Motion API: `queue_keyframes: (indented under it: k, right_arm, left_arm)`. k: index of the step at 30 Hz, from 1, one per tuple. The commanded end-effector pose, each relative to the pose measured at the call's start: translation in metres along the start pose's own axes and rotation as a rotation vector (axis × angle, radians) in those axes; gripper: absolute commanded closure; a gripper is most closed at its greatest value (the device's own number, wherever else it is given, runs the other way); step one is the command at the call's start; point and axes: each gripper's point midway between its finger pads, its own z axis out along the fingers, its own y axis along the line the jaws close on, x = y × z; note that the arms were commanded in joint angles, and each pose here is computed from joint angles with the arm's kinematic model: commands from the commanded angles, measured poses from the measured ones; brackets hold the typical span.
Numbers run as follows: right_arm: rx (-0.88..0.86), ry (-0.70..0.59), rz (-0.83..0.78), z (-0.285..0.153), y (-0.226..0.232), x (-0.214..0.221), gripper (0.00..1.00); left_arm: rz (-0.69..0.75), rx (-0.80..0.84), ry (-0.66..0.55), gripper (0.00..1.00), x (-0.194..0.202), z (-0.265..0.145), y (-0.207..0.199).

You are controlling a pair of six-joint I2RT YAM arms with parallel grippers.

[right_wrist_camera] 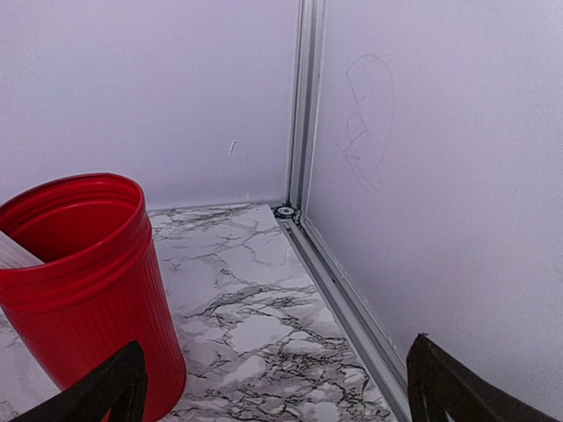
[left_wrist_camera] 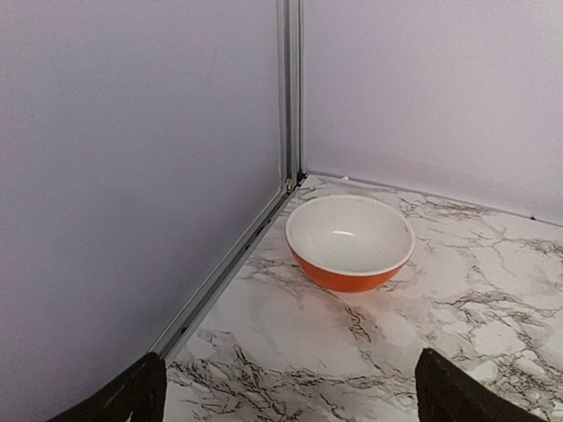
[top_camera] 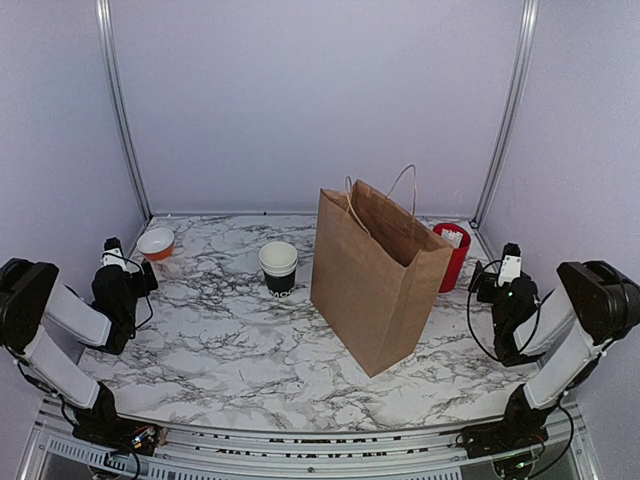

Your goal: Pack the takeout coffee

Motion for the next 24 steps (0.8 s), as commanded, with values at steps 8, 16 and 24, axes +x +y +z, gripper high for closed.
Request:
queue_keyframes:
  k: [8,16,24]
  right_arm:
    - [0.006,-0.014,-0.004,0.0052,0.0022,-0.0054,0.00]
    - [0.005,-0.015,-0.005,0.0051,0.0027,-0.0056,0.00]
    - [0.006,-0.014,-0.004,0.0053,0.0024,-0.0054,0.00]
  left_arm:
    - [-0.018,0.040,-0.084,0.01,-0.0083,-0.0081,-0.0013]
    - [-0.019,0.042,-0.082,0.01,-0.0080,-0.0078,-0.0017]
    - [-0.018,0.041,-0.083,0.01,-0.0084,-0.0074,-0.0014]
